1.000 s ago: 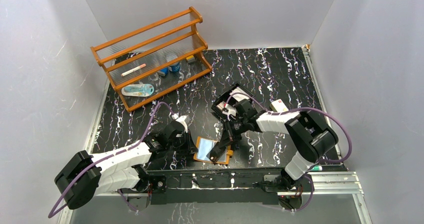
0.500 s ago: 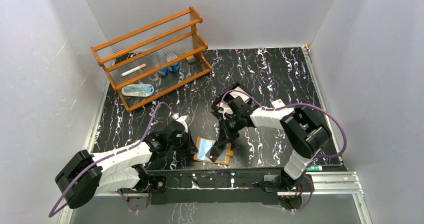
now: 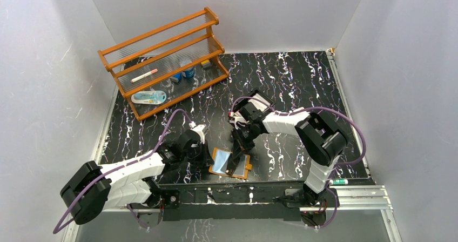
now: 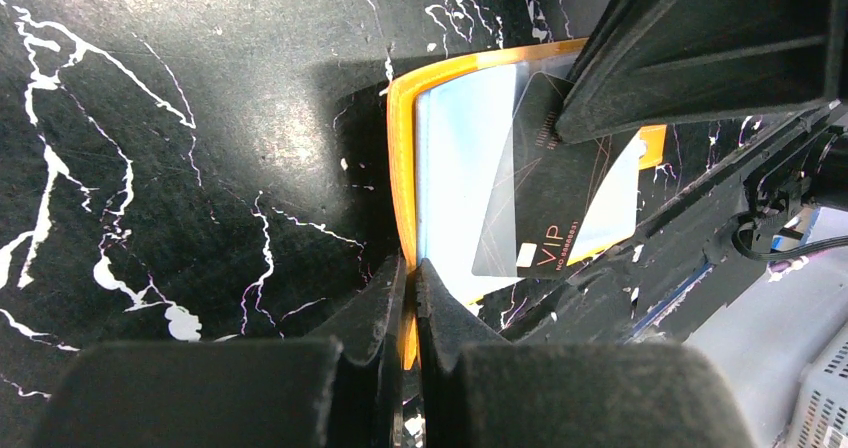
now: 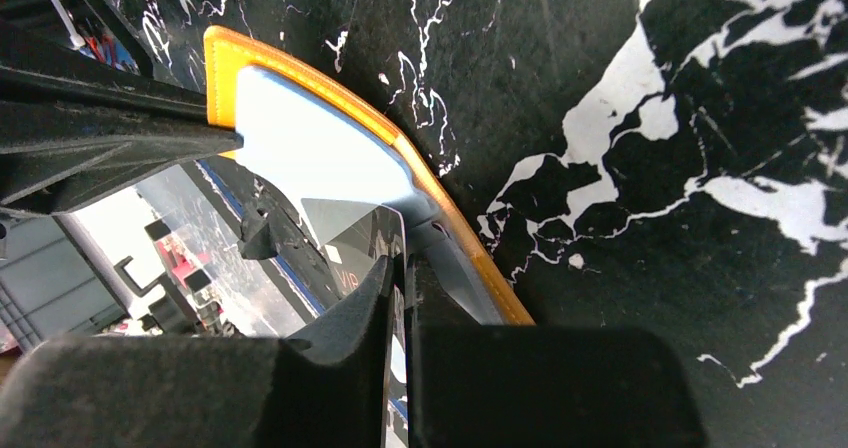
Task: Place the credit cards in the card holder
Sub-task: Insert the credit card into the card holder.
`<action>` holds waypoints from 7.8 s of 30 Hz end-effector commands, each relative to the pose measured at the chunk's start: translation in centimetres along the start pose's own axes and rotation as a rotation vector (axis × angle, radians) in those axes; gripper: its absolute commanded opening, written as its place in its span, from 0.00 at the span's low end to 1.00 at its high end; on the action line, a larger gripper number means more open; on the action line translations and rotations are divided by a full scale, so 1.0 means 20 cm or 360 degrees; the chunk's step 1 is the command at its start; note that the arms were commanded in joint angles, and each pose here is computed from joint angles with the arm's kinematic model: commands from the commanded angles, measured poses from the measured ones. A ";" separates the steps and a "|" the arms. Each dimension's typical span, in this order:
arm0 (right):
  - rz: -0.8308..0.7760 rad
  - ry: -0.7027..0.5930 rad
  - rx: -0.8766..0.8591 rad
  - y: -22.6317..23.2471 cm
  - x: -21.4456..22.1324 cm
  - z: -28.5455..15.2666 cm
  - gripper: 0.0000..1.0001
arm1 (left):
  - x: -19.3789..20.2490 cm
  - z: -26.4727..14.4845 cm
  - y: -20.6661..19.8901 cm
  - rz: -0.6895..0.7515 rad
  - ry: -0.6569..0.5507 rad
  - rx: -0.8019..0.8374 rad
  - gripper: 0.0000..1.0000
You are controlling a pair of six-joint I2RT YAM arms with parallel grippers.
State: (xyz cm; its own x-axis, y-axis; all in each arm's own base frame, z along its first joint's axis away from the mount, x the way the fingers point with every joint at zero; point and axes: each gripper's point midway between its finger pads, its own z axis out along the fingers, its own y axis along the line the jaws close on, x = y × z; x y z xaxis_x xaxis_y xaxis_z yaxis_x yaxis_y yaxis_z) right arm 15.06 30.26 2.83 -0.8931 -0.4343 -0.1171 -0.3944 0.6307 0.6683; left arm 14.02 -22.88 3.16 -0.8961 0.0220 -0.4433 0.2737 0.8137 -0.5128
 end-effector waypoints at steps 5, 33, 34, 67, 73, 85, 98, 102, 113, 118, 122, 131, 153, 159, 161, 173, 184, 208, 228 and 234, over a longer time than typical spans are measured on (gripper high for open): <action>-0.0026 0.0038 0.0181 -0.10 -0.02 0.01 0.15 | -0.04 -0.02 -0.08 0.0054 -0.0034 0.0106 0.00; 0.0282 -0.0588 0.0518 0.05 -0.22 -0.29 0.54 | -0.05 -0.03 -0.02 -0.0266 -0.0172 0.0051 0.00; 0.0333 -0.0641 0.0498 0.06 -0.22 -0.29 0.54 | -0.05 -0.03 -0.02 -0.0267 -0.0180 0.0045 0.00; 0.0698 -0.0875 0.0489 0.06 -0.18 -0.15 0.52 | -0.04 -0.02 -0.01 -0.0247 -0.0178 0.0049 0.00; 0.0872 -0.0909 0.0590 0.04 -0.14 -0.18 0.52 | -0.04 -0.02 -0.01 -0.0244 -0.0178 0.0046 0.00; 0.0708 -0.0801 0.0581 0.00 -0.13 -0.03 0.47 | -0.03 -0.01 0.00 -0.0227 -0.0160 0.0035 0.00; 0.0509 -0.0787 0.0642 -0.05 -0.10 -0.05 0.36 | -0.03 0.00 0.02 -0.0213 -0.0156 0.0018 0.00; 0.0469 -0.0851 0.0479 0.03 -0.12 -0.07 0.36 | -0.02 0.00 0.03 -0.0220 -0.0155 0.0004 0.00; 0.0487 -0.1122 0.0029 0.19 -0.16 -0.17 0.44 | -0.02 0.00 0.03 -0.0231 -0.0152 -0.0005 0.00; 0.0442 -0.1230 -0.0182 0.28 -0.19 -0.22 0.45 | -0.02 0.00 0.03 -0.0236 -0.0156 -0.0002 0.00; 0.0622 -0.1247 -0.0008 0.16 -0.15 -0.24 0.46 | -0.02 0.00 0.03 -0.0244 -0.0156 -0.0008 0.00; 0.0956 -0.1121 0.0273 -0.04 -0.03 -0.17 0.50 | -0.02 0.00 0.02 -0.0242 -0.0156 0.0006 0.00; 0.0686 -0.1091 0.0222 0.03 -0.15 -0.08 0.44 | -0.03 0.00 -0.02 -0.0199 -0.0140 0.0074 0.00; 0.0591 -0.1090 0.0222 0.05 -0.17 -0.08 0.42 | -0.03 0.00 -0.02 -0.0199 -0.0141 0.0079 0.00; 0.0572 -0.1088 0.0221 0.05 -0.18 -0.08 0.41 | -0.03 0.00 -0.03 -0.0200 -0.0143 0.0082 0.00; 0.0327 -0.1001 0.0072 0.20 -0.23 -0.04 0.43 | -0.04 0.00 -0.04 -0.0245 -0.0166 0.0117 0.08; 0.0503 -0.1002 0.0214 0.13 -0.15 -0.11 0.53 | -0.03 -0.01 -0.06 -0.0259 -0.0167 0.0154 0.18; 0.0563 -0.0987 -0.0026 0.25 -0.14 -0.03 0.51 | -0.02 0.01 -0.08 -0.0259 -0.0147 0.0197 0.00; -0.0175 -0.1143 0.0738 0.14 -0.38 -0.57 0.54 | -0.03 0.00 -0.06 -0.0269 -0.0148 0.0151 0.00; -0.0373 -0.1231 0.1090 -0.01 -0.60 -0.90 0.52 | -0.03 -0.01 -0.07 -0.0267 -0.0148 0.0157 0.01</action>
State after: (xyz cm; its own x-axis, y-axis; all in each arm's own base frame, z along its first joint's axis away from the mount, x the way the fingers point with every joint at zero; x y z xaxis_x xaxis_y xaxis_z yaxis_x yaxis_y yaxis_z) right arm 26.09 27.57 15.96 -0.6796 -0.0492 -0.7319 -0.3721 0.8830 0.2862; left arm 13.87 -23.72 3.47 -0.9043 -0.1592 -0.3960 0.1519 0.7470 -0.6472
